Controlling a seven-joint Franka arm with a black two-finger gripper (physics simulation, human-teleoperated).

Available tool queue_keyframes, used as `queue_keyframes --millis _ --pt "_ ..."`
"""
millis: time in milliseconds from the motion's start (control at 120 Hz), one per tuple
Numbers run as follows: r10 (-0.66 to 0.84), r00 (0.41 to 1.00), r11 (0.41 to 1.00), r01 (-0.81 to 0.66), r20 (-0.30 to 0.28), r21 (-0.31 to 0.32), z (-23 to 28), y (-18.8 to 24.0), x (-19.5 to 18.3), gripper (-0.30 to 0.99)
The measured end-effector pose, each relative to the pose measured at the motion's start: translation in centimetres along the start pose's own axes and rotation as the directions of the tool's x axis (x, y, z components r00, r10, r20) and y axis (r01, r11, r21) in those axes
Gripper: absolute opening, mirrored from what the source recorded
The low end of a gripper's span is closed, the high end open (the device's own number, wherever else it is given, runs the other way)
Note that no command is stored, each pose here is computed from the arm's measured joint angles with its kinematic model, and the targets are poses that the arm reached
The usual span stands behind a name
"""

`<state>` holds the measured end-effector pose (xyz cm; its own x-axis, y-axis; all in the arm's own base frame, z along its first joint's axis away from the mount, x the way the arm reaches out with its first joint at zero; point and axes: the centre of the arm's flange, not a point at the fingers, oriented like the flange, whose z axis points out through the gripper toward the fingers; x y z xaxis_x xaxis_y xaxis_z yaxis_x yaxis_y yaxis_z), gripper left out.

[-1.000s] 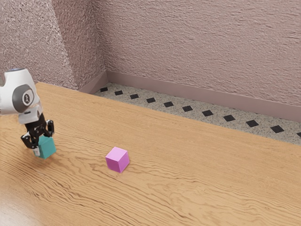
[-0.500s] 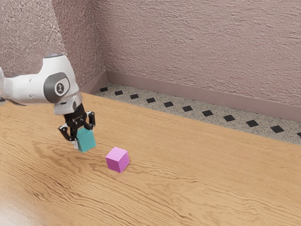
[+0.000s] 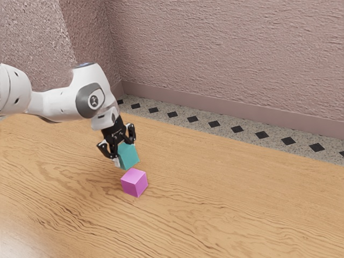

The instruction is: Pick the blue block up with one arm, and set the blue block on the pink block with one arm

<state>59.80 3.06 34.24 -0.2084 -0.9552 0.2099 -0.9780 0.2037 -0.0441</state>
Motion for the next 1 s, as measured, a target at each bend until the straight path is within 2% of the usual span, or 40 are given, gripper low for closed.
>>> queue_keyframes --millis 408,792,900,1000 --pt "-0.045 0.999 0.999 0.045 0.0 -0.002 1.7 -1.0 2.5 0.33" --pt "-0.074 0.996 0.997 0.076 0.047 -0.035 2.5 0.2 2.8 0.33" --pt "-0.075 0.996 0.996 0.077 0.049 -0.045 3.0 0.4 3.4 0.36" --pt "-0.074 0.996 0.996 0.077 0.051 -0.055 3.4 0.4 3.8 0.45"
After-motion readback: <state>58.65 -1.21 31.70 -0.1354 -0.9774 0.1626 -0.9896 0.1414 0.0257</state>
